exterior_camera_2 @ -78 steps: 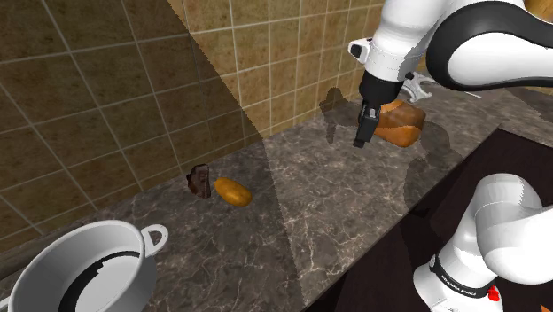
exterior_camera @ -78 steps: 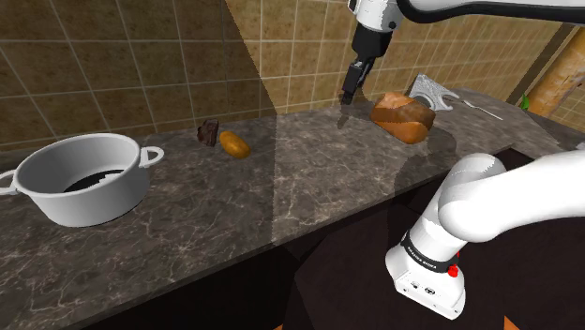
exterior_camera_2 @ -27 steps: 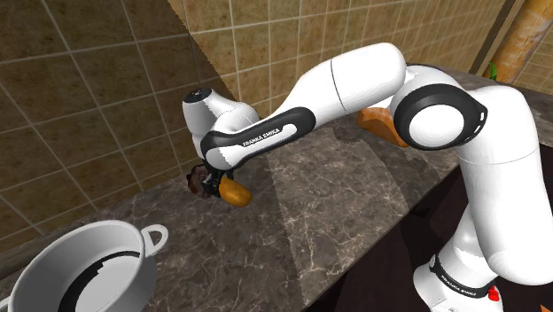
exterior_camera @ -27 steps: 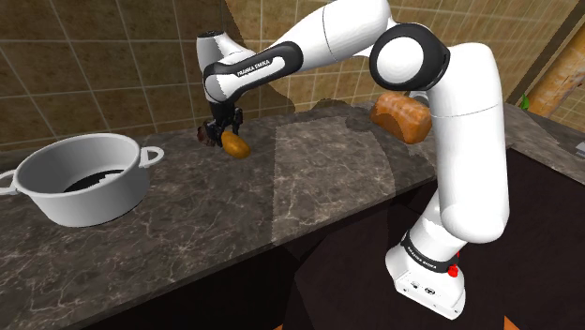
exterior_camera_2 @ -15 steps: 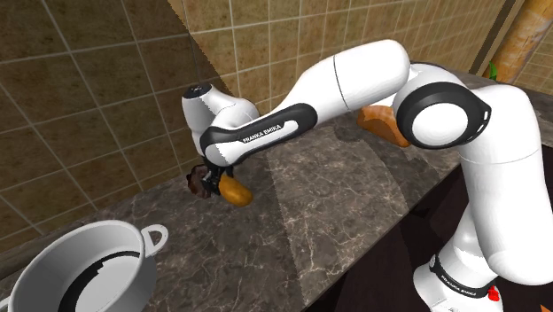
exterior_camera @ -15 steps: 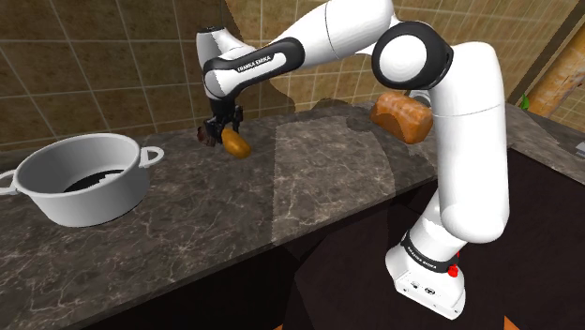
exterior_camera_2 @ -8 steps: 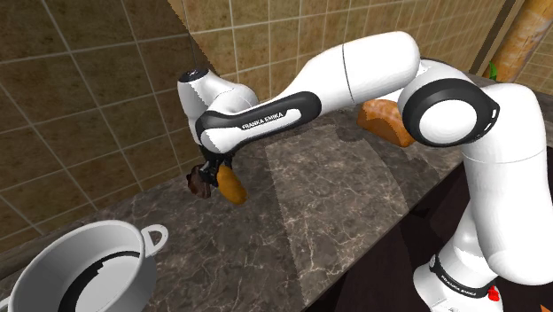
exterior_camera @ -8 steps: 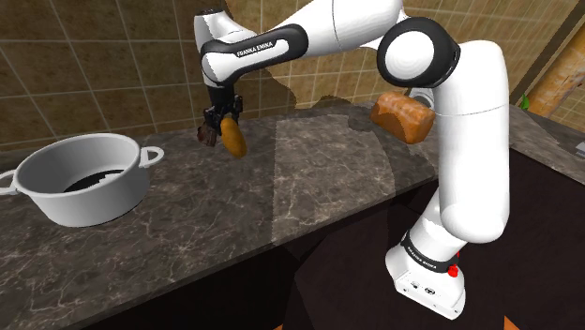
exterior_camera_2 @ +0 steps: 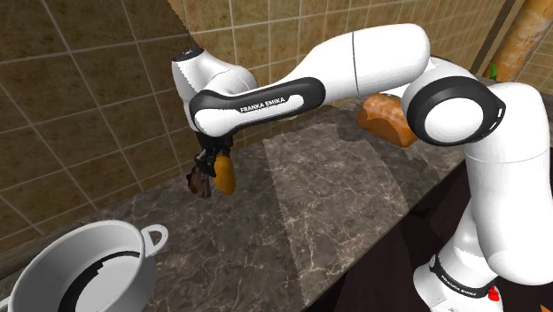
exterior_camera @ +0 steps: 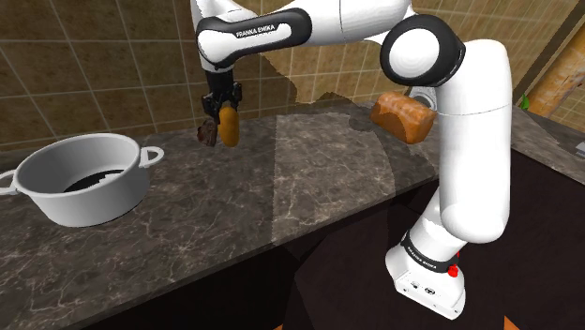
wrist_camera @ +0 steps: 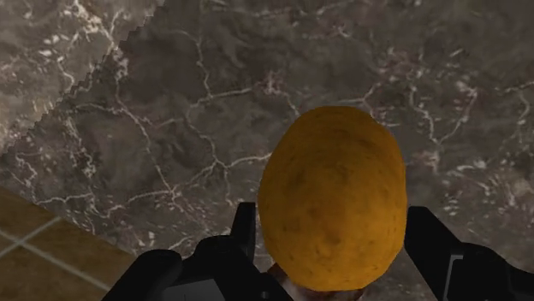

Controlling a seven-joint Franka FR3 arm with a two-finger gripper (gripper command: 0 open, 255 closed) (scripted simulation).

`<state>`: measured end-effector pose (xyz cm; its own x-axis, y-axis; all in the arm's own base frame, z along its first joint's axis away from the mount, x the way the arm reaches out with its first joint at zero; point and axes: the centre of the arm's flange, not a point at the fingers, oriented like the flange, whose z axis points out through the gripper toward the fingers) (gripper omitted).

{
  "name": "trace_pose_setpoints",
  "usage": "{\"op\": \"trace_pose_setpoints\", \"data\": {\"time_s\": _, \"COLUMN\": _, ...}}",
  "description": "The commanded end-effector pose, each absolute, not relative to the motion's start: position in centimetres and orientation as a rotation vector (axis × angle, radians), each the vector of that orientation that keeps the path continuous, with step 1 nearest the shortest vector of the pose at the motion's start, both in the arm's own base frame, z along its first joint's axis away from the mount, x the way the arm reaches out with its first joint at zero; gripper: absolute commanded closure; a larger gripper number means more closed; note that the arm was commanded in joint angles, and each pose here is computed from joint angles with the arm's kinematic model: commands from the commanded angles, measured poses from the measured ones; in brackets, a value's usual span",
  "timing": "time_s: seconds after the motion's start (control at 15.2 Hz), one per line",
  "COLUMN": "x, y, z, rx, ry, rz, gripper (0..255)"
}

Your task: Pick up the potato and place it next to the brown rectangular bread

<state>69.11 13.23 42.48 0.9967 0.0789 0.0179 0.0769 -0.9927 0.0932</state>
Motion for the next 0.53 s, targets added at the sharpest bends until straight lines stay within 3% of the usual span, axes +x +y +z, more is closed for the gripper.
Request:
{"op": "trace_pose_setpoints", "data": {"time_s": 0.0, "x": 69.0, "y": 13.3, "z": 43.5, "rx": 3.047, "ry": 0.119, "rz": 0.033, "gripper": 255}}
{"op": "trace_pose_setpoints", "data": {"time_s": 0.46, "x": 69.0, "y": 13.3, "z": 47.2, "rx": 3.047, "ry": 0.119, "rz": 0.033, "gripper": 255}}
